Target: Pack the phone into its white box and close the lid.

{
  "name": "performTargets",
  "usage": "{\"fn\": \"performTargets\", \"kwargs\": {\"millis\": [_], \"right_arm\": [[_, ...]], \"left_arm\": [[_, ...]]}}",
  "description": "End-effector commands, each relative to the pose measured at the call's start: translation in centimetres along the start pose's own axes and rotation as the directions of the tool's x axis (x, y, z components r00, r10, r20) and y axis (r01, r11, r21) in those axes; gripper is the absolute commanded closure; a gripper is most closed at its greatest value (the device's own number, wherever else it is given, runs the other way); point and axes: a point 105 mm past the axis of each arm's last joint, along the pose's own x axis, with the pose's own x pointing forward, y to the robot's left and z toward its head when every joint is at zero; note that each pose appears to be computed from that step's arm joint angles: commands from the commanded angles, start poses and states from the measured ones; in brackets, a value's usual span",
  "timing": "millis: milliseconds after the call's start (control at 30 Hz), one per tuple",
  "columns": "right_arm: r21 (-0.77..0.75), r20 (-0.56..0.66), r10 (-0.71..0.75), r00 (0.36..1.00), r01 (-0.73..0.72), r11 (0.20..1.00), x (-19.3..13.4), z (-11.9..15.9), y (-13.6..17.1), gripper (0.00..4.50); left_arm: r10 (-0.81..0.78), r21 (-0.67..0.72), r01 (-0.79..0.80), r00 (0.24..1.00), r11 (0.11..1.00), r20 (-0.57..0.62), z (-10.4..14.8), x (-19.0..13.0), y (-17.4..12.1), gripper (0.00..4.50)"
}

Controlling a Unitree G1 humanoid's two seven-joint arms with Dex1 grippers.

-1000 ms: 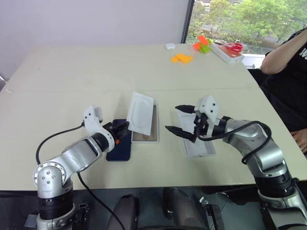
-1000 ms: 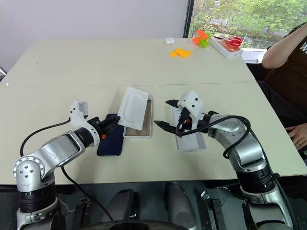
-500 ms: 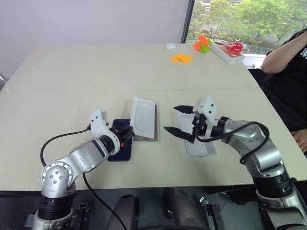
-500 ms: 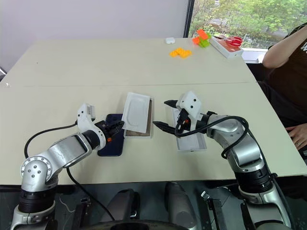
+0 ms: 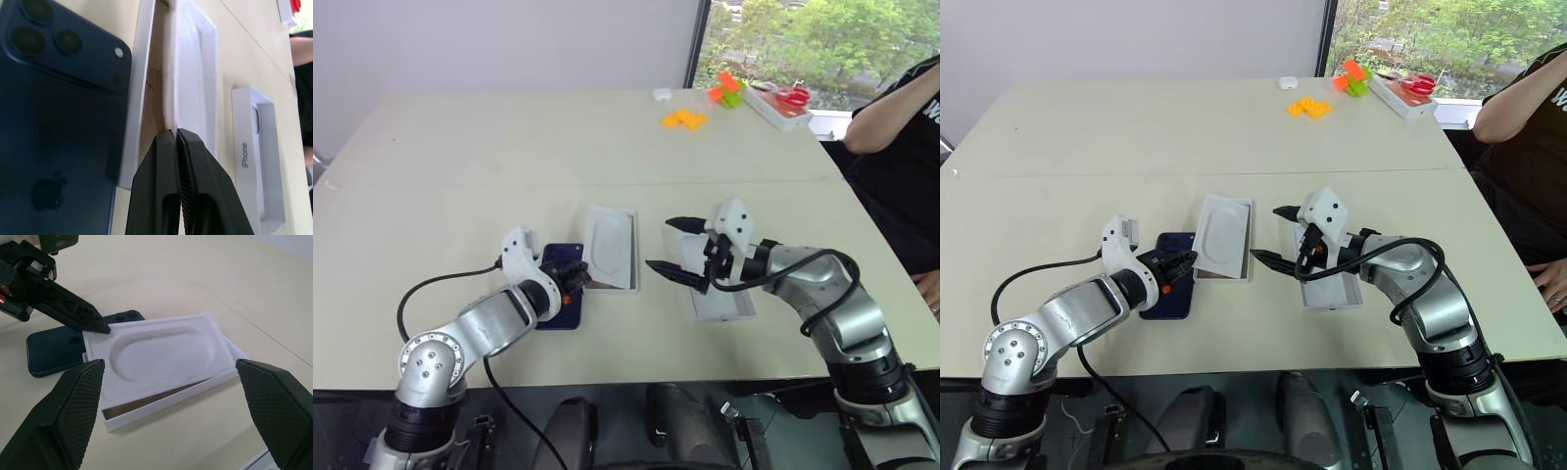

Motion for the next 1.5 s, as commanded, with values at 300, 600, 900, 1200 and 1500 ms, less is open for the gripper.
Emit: {"fn": "performTargets", "kwargs": {"millis": [300,600,900,1200,1500], "right_arm": [[-0.034,0.04,0.015,0.999,-0.014,0.999,0.2,1.1,0.3,0.0],[-0.035,0.04,0.018,0.999,-0.016,0.999,0.1,1.1,0.4,0.0],[-0.037,0.042,0.017,0.999,-0.015,0.999,0.1,1.2,0.3,0.0],[-0.026,0.037,0.01,0.999,-0.009,1.0,0.3,1.3,0.2,0.0],[0.002,0.006,0.001,1.0,-0.001,1.0,2.6,2.1,0.4,0.51]], "left_arm": [[-0.033,0.012,0.032,0.999,0.999,0.033,0.6,-0.5,-0.7,4.44],[-0.06,0.001,0.06,0.998,0.998,0.034,0.5,-0.2,-1.1,4.44],[-0.071,0.005,0.071,0.997,0.997,0.018,0.2,0.0,-1.3,3.1],[-0.097,0.075,0.098,0.995,0.992,-0.022,0.0,-1.5,-0.5,0.05],[-0.05,0.619,-0.101,0.974,0.779,0.223,6.3,-5.7,3.1,0.0]]}}
